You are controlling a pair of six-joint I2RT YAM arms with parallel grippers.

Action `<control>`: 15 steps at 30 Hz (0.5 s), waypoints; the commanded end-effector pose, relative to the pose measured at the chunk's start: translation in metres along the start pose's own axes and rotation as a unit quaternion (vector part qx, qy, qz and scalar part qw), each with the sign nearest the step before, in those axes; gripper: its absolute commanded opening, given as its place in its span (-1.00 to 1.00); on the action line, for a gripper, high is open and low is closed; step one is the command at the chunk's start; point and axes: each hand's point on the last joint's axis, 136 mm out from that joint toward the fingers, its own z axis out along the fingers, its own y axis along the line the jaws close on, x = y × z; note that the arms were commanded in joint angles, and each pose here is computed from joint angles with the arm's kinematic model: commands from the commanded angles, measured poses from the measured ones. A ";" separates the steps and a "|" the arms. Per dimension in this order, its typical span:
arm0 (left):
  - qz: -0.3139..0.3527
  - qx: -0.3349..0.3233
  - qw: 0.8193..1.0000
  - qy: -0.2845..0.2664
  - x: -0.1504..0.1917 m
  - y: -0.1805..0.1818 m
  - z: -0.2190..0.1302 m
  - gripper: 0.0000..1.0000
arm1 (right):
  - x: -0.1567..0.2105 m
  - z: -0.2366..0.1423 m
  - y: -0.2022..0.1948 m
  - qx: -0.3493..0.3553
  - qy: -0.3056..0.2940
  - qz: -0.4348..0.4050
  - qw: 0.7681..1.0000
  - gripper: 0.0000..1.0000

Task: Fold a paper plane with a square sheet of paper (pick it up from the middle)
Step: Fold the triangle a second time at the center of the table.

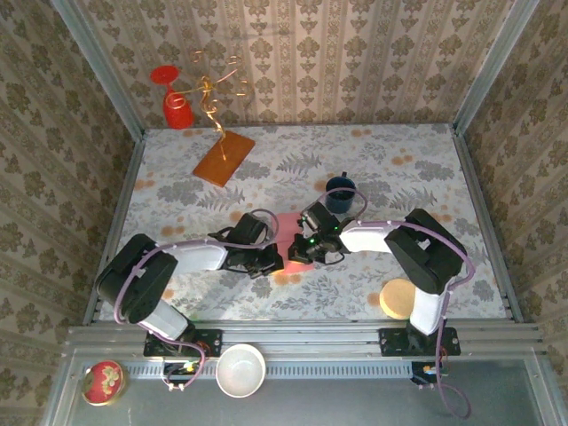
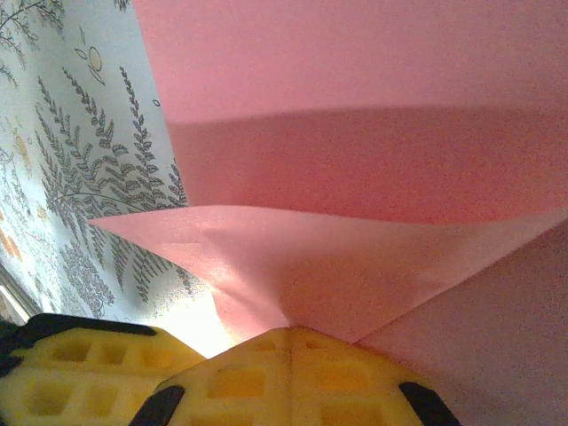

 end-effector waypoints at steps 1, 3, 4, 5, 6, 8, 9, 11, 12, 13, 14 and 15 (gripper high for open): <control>0.013 0.008 1.000 -0.015 -0.003 -0.008 -0.007 -1.00 | 0.008 0.005 -0.025 0.046 0.014 0.014 0.999 -0.98; 0.011 0.006 1.000 -0.017 -0.005 -0.008 -0.006 -1.00 | 0.007 0.004 -0.024 0.045 0.012 0.013 0.999 -0.99; 0.009 0.005 1.000 -0.015 -0.006 -0.007 -0.003 -1.00 | 0.007 0.004 -0.024 0.045 0.012 0.014 0.999 -0.99; 0.004 0.004 1.000 -0.011 -0.005 -0.005 0.000 -1.00 | 0.007 0.003 -0.023 0.043 0.011 0.013 0.999 -0.99; 0.000 0.004 1.000 -0.006 -0.005 -0.003 0.003 -1.00 | 0.006 0.003 -0.022 0.041 0.009 0.013 0.999 -0.99; -0.007 -0.001 1.000 0.002 -0.002 0.000 0.008 -1.00 | 0.005 0.003 -0.020 0.037 0.007 0.013 0.999 -0.99; -0.012 -0.006 1.000 0.006 -0.001 0.004 0.010 -1.00 | 0.004 0.002 -0.019 0.036 0.006 0.013 0.999 -0.99; -0.021 -0.020 1.000 0.013 0.002 0.010 0.013 -1.00 | 0.004 0.002 -0.018 0.034 0.005 0.012 0.999 -0.99; -0.025 -0.028 0.999 0.016 0.003 0.014 0.014 -1.00 | 0.004 0.002 -0.019 0.035 0.004 0.012 0.999 -0.99; -0.030 -0.038 0.999 0.020 0.006 0.018 0.014 -1.00 | 0.002 0.001 -0.018 0.035 0.001 0.011 0.999 -0.99; -0.036 -0.051 0.998 0.024 0.010 0.024 0.014 -1.00 | 0.000 0.000 -0.019 0.035 -0.003 0.012 0.999 -0.99; -0.042 -0.062 0.997 0.028 0.013 0.030 0.013 -1.00 | -0.002 -0.001 -0.019 0.037 -0.007 0.012 0.999 -0.99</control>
